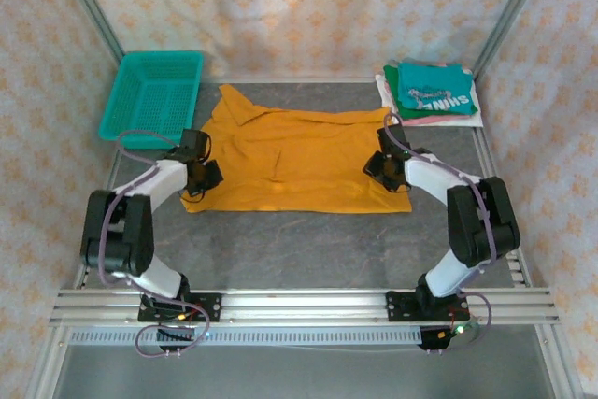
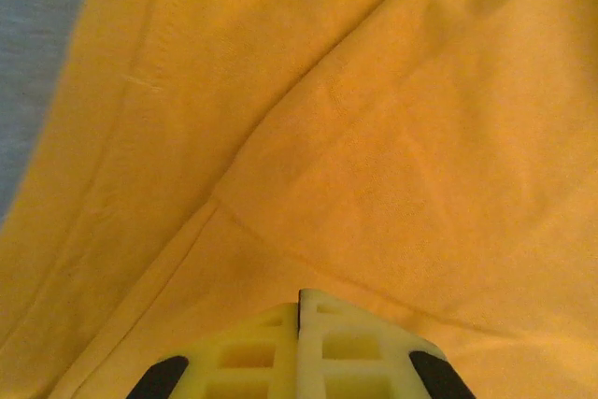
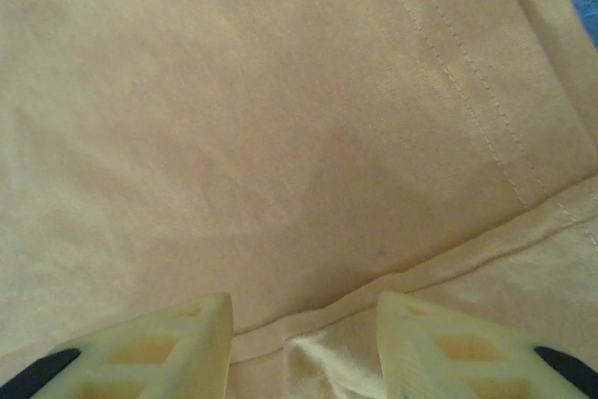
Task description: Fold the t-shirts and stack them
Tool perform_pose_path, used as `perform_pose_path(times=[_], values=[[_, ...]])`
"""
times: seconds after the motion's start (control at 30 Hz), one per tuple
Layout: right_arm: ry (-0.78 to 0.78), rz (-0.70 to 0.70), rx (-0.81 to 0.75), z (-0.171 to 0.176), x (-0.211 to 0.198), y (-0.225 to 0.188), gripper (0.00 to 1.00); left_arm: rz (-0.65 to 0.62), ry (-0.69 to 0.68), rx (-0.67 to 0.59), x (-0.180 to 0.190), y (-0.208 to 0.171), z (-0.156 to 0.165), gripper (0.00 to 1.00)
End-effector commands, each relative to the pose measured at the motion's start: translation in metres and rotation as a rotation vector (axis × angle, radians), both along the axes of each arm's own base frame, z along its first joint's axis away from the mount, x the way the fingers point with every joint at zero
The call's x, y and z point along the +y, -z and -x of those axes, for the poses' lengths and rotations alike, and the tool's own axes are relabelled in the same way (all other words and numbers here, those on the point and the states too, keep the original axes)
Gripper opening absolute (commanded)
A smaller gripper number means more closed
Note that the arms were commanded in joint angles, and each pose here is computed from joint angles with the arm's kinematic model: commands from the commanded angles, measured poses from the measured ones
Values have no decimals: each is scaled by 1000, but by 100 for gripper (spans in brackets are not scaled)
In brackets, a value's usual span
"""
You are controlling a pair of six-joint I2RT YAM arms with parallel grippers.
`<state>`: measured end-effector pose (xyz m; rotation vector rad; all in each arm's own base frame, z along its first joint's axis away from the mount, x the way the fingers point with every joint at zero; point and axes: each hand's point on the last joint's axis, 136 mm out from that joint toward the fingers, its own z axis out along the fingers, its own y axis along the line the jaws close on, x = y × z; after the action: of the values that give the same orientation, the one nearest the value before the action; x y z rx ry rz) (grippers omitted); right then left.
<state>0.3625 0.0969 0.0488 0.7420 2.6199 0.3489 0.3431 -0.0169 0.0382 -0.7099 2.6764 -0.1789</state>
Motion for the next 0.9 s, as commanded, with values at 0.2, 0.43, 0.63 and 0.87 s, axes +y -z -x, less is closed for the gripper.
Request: perform_pose_path(times=[0.2,0.43,0.63,0.87], values=[[30,13,76,35,-11,42,45,50,-71,37,0,28,14,0],[102,8,106,67,-23,49,45,56,-109,90,2,32,74,0],[110,-17,30,44,-17,10,45,13,-72,-59,7,-28,40,18],[29,40,-234,-22,-11,-69,47,11,26,-277,-8,-109,-59,57]])
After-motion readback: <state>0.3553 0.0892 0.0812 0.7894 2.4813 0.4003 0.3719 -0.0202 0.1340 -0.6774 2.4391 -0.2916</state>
